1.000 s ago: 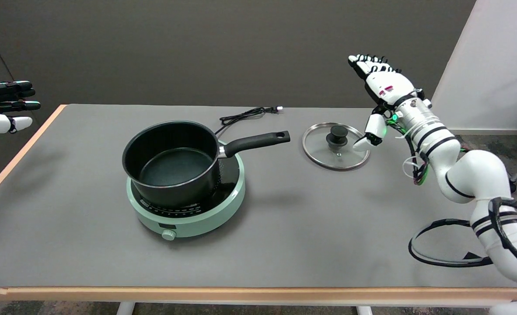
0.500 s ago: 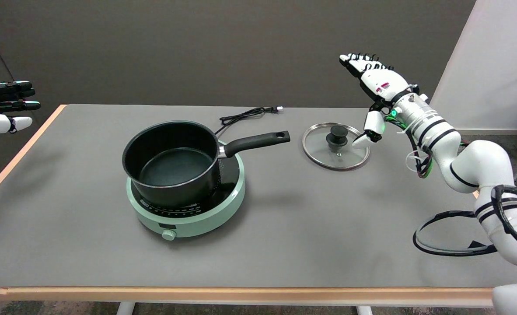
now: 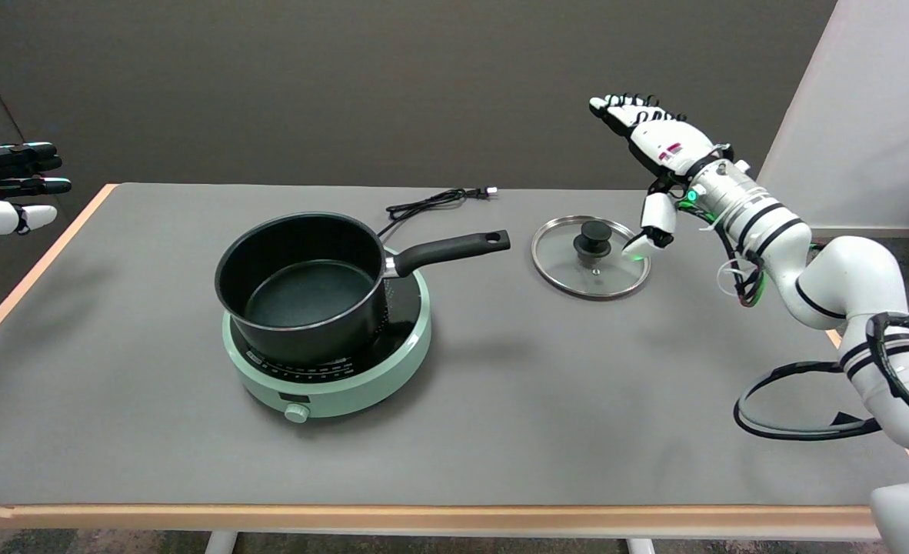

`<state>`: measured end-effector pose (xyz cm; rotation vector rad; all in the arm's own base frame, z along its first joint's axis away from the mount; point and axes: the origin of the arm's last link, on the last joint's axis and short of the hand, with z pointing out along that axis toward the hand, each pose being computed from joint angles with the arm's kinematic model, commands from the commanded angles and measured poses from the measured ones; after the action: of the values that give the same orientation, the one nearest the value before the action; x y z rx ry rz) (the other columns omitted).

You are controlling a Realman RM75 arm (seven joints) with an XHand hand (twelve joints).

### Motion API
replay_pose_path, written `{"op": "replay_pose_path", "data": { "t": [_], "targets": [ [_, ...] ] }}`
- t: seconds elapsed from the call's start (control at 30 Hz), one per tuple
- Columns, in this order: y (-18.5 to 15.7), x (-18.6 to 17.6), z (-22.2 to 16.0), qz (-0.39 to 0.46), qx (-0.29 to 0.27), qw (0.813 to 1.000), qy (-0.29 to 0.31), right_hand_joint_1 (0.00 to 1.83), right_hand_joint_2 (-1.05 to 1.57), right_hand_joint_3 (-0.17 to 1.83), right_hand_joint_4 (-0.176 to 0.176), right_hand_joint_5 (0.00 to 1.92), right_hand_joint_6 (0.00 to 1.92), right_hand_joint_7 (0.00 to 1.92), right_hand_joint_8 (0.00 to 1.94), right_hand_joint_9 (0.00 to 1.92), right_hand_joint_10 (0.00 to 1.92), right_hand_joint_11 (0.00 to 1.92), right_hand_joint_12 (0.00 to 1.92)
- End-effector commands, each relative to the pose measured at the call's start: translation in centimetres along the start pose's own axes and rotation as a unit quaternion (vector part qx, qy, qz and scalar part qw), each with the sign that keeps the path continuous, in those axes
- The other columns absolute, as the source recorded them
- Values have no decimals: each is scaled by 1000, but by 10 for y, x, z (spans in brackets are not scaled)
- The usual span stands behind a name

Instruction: Pick up the pot lid.

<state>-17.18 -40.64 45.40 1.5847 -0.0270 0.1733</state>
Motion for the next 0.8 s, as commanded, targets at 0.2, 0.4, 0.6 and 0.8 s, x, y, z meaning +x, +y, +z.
{"op": "replay_pose_path", "data": {
  "t": [0.2, 0.4, 0.6, 0.8],
  "targets": [
    [13, -1, 0, 25, -19, 999, 9, 1241, -868, 1310, 30, 13, 13, 13, 13, 13, 13, 13, 13],
    [15, 8, -1, 25, -22, 999, 23, 809, 712, 775, 108, 751, 709, 915, 437, 806, 712, 505, 1196],
    [-24, 38, 6, 8, 42, 996, 73, 810, 712, 781, 110, 751, 709, 916, 437, 809, 720, 506, 1196],
    [8, 5, 0, 36, -4, 999, 23, 810, 710, 786, 112, 752, 710, 917, 438, 811, 722, 507, 1196]
  ]
}}
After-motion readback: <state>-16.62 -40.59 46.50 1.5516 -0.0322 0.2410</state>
